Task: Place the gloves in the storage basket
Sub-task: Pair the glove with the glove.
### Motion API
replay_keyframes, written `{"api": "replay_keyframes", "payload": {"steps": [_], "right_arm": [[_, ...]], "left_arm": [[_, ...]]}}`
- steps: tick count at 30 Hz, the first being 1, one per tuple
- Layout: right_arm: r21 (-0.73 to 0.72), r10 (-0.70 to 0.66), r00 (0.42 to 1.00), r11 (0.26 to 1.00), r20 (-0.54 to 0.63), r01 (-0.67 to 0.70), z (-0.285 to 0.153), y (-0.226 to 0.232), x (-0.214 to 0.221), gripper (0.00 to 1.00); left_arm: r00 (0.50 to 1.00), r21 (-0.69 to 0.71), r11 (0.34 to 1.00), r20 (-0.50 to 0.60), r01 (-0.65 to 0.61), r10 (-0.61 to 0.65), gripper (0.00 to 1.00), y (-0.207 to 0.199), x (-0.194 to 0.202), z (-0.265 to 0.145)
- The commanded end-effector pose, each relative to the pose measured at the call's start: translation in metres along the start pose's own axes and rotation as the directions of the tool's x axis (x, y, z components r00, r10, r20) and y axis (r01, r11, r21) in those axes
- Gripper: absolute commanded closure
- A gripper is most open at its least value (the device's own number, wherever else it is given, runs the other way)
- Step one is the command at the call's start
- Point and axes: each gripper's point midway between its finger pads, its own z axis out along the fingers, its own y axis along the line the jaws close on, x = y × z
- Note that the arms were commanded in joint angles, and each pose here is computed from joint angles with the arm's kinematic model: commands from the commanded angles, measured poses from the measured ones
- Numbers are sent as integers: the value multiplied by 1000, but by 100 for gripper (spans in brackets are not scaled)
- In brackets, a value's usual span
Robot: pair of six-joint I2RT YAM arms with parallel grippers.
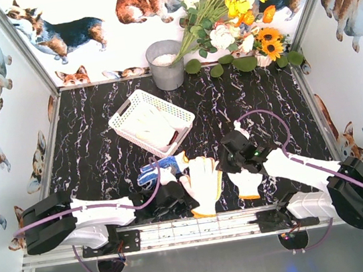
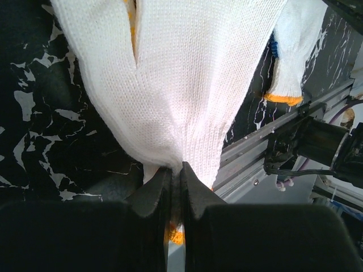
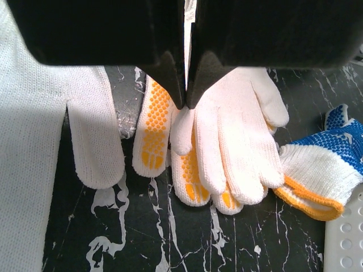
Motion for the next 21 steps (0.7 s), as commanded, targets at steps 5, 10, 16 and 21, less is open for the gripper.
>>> {"api": "replay_keyframes", "payload": {"steps": [5, 10, 16, 21], "right_arm": [[-66, 4, 997, 998, 72, 0, -8, 23, -22, 100], [-57, -2, 996, 998, 84, 7, -10, 25, -27, 100], [-60, -4, 994, 998, 109, 10, -15, 29, -34, 100], [-50, -2, 992, 999, 125, 9, -14, 25, -36, 100]], "left_arm": [[999, 50, 998, 17, 27, -28, 100, -10, -2, 1], [999, 54, 998, 15, 37, -38, 100, -10, -1, 3], [999, 78, 996, 22, 46, -48, 100, -18, -3, 4], [999, 70, 996, 13, 51, -52, 100, -13, 0, 6]]}}
